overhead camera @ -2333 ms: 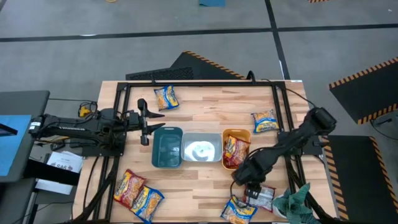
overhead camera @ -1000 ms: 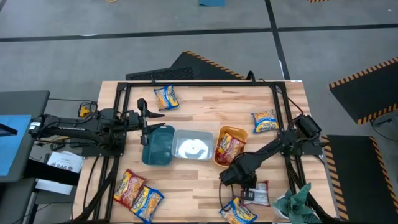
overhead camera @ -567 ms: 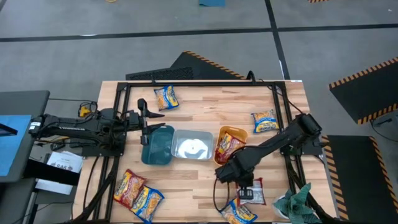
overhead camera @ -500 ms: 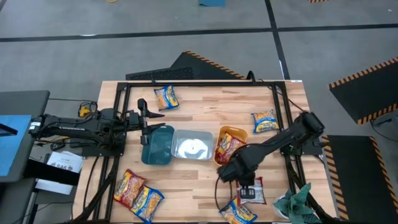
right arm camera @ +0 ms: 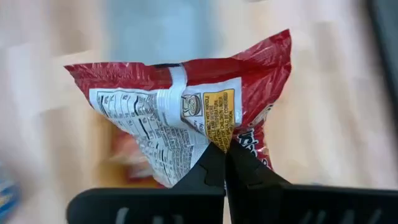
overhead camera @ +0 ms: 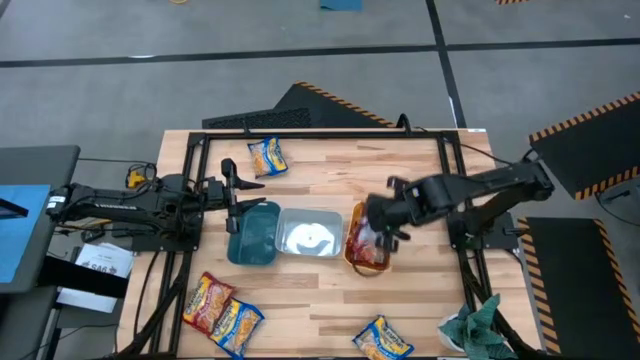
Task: Sort Maruchan noodles
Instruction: Put the right red noodle pack into the yellow bin
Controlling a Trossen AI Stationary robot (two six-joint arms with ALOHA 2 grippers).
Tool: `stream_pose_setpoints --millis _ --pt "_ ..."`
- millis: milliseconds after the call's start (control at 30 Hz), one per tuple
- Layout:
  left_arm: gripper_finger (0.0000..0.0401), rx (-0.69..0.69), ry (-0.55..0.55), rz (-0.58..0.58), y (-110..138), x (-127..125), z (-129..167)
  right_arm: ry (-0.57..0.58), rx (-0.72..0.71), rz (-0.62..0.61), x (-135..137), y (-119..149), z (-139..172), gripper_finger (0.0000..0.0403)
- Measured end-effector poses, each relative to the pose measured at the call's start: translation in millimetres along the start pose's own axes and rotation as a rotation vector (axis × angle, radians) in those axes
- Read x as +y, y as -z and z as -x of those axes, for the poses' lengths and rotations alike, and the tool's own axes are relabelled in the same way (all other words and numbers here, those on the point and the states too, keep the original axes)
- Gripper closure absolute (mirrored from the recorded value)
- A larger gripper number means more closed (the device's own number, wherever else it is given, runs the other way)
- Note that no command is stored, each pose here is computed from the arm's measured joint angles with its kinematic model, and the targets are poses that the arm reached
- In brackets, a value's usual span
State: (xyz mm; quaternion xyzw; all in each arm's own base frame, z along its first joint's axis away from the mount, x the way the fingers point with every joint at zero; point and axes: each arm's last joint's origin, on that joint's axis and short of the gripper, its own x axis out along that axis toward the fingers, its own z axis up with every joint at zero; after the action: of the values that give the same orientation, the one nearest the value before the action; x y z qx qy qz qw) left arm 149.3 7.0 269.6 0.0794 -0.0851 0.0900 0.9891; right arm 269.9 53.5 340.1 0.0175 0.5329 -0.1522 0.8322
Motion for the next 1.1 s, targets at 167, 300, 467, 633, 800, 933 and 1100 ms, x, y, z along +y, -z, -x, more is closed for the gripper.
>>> stream_pose_setpoints --millis 167,300,467,633,800,933,1100 --pt "0.0259 0.01 0.002 -0.002 0.9 -0.2 0.0 0.134 0.039 -0.058 -25.6 -3.7 -10.9 0.0391" --pt "0.0259 0.013 0.002 -0.002 1.2 -0.2 0.0 0.185 0.082 -0.107 -35.7 0.7 -25.5 0.039" --pt "0.0259 0.014 0.002 0.001 1.2 -0.2 0.0 0.29 0.131 -0.144 -44.9 9.8 -34.2 0.039" --pt "0.0259 0.014 0.002 0.002 1.3 -0.2 0.0 0.274 0.11 -0.163 -44.4 9.1 -42.6 0.039" --pt "0.0259 0.014 0.002 0.002 1.3 -0.2 0.0 0.249 0.066 -0.177 -41.3 4.7 -44.2 0.039" --pt "0.0259 0.014 0.002 0.002 1.3 -0.2 0.0 0.197 0.043 -0.19 -39.5 0.9 -45.2 0.039" --pt "0.0259 0.014 0.002 0.002 1.3 -0.2 0.0 0.118 0.097 -0.172 -39.5 2.7 -45.9 0.039"
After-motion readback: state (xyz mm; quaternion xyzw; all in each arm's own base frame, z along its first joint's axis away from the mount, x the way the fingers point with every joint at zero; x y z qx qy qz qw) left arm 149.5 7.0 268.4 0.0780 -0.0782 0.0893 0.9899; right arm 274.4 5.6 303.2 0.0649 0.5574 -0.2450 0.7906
